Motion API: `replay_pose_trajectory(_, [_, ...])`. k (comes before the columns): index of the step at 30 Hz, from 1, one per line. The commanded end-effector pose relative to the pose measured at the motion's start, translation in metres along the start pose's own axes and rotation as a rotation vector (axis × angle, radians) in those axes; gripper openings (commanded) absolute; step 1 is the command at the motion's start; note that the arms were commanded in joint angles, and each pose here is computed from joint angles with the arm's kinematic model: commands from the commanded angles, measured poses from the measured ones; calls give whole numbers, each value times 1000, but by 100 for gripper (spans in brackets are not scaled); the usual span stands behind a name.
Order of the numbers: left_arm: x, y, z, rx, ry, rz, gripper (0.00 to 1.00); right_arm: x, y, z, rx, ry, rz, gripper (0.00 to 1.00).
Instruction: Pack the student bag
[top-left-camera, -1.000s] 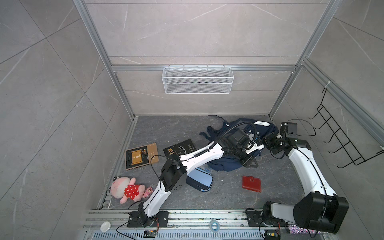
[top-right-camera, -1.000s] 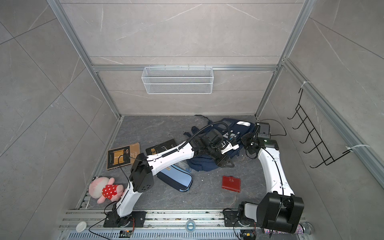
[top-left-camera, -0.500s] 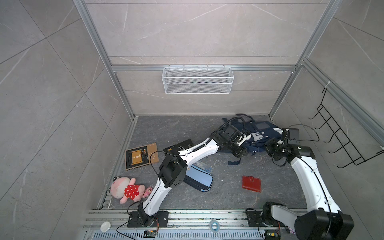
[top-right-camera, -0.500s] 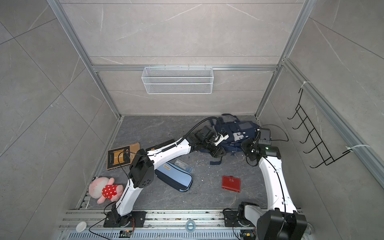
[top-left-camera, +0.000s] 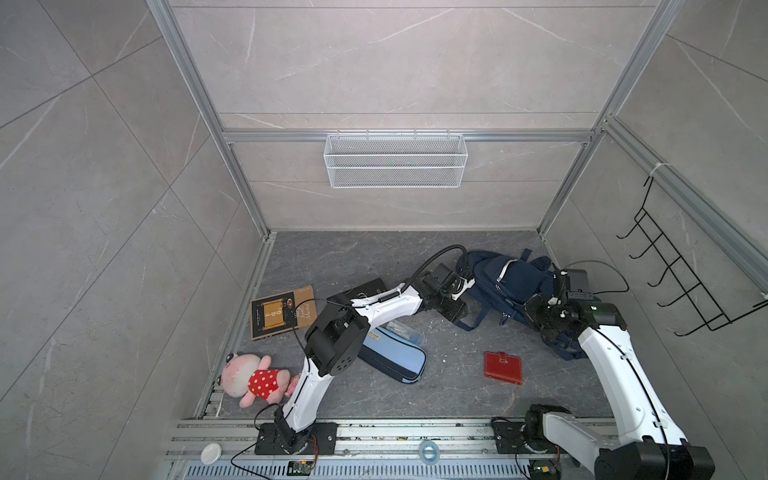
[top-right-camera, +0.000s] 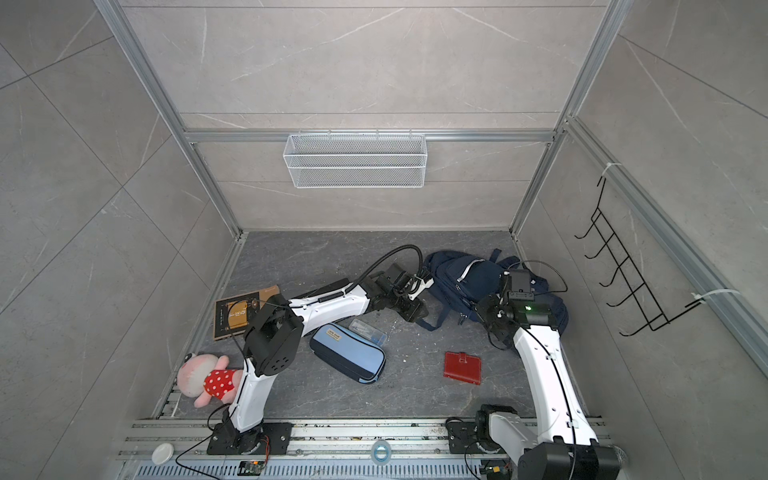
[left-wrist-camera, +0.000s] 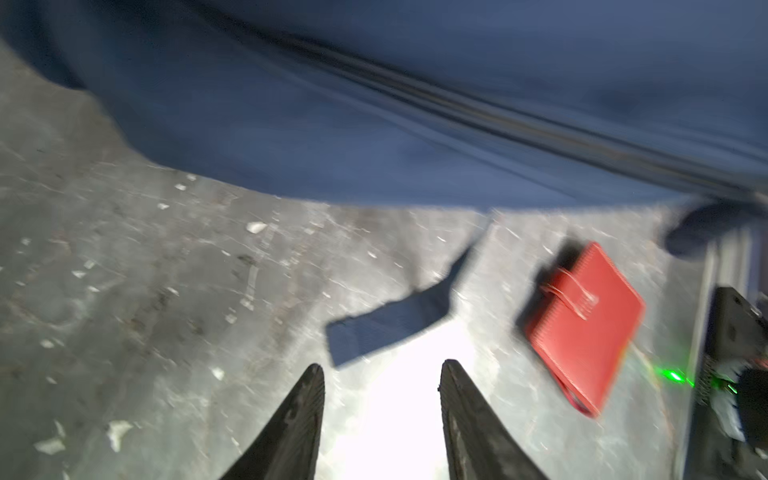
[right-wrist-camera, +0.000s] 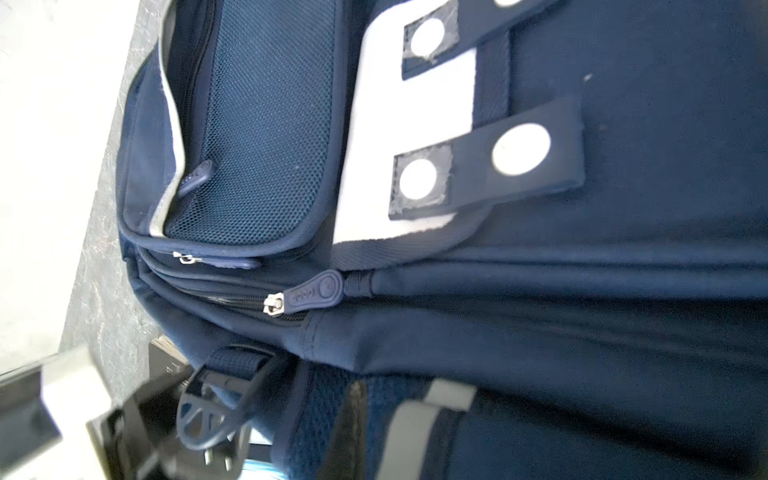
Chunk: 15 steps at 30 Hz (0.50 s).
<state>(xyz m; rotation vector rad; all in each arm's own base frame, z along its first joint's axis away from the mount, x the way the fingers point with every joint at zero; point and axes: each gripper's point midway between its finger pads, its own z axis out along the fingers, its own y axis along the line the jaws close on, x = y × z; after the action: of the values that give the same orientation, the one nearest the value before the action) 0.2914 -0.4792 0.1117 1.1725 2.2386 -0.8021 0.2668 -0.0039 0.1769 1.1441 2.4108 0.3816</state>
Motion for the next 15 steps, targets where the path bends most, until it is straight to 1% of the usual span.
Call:
replay_pose_trajectory(1, [-57, -52, -48, 78, -193, 115, 54, -13, 36, -12, -116, -45, -44, 0])
replay_pose_trajectory(4, [-62, -63, -44, 118, -197, 110, 64, -9, 40, -9, -121, -34, -45, 0])
replay_pose_trajectory(6, [-69, -68, -43, 136, -208, 115, 66, -7, 42, -8, -128, -30, -44, 0])
replay_pose_trajectory(8, [-74, -70, -42, 142, -216, 119, 66, -6, 46, -7, -136, -27, -41, 0])
replay_pose_trajectory(13, [-75, -65, -30, 132, -213, 104, 59, -4, 54, -7, -146, -25, -42, 0])
replay_pose_trajectory(15, [-72, -65, -27, 125, -209, 97, 49, -4, 56, -8, -147, -27, -43, 0])
